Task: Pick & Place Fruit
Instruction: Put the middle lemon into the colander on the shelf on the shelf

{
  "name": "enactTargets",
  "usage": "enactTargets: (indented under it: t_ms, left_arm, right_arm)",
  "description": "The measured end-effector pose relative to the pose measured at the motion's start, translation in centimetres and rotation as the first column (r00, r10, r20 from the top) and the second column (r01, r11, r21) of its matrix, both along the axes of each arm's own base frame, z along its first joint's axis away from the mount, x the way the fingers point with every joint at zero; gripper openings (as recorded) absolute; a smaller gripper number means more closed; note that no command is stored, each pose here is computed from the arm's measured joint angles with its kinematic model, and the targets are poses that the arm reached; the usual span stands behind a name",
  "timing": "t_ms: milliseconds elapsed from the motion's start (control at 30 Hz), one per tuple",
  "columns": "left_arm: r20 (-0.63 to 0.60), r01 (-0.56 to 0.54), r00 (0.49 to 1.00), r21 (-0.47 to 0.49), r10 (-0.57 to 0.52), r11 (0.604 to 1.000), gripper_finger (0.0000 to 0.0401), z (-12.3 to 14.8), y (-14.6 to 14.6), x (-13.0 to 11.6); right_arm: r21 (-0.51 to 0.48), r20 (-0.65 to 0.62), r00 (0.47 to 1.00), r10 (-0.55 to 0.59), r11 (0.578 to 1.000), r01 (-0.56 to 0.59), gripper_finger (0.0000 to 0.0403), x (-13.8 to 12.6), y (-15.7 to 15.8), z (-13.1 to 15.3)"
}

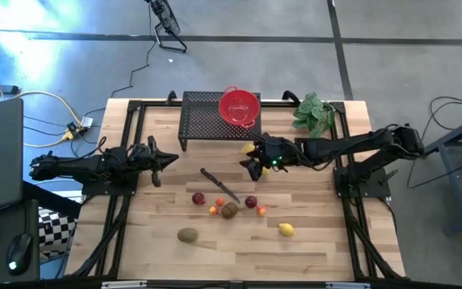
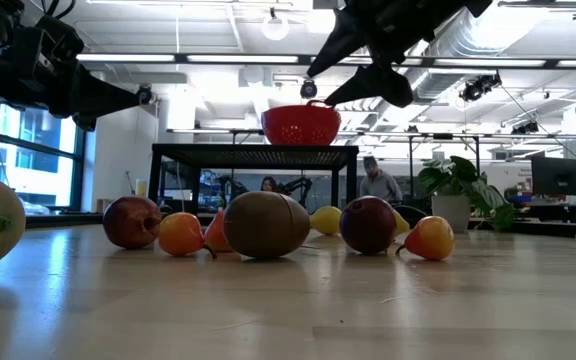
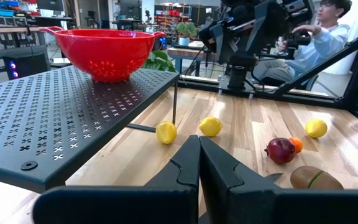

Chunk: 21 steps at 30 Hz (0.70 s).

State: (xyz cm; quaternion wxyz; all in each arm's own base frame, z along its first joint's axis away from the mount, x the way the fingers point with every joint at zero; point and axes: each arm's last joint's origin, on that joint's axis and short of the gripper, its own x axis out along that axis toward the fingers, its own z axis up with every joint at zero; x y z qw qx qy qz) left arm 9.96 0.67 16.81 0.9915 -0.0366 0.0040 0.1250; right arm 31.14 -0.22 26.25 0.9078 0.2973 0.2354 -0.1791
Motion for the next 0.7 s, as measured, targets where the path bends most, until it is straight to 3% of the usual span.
enactTargets:
  t_ms: [700]
  left_arm:
    - [0.000,0.000,1.000,0.000,0.000,1.000,0.0000,0.00,0.00,0.00]
  right_arm:
    - [-0.094,0.025,0.999,0.046,0.995,-0.043,0.0239,0.23,-0.03,0.39]
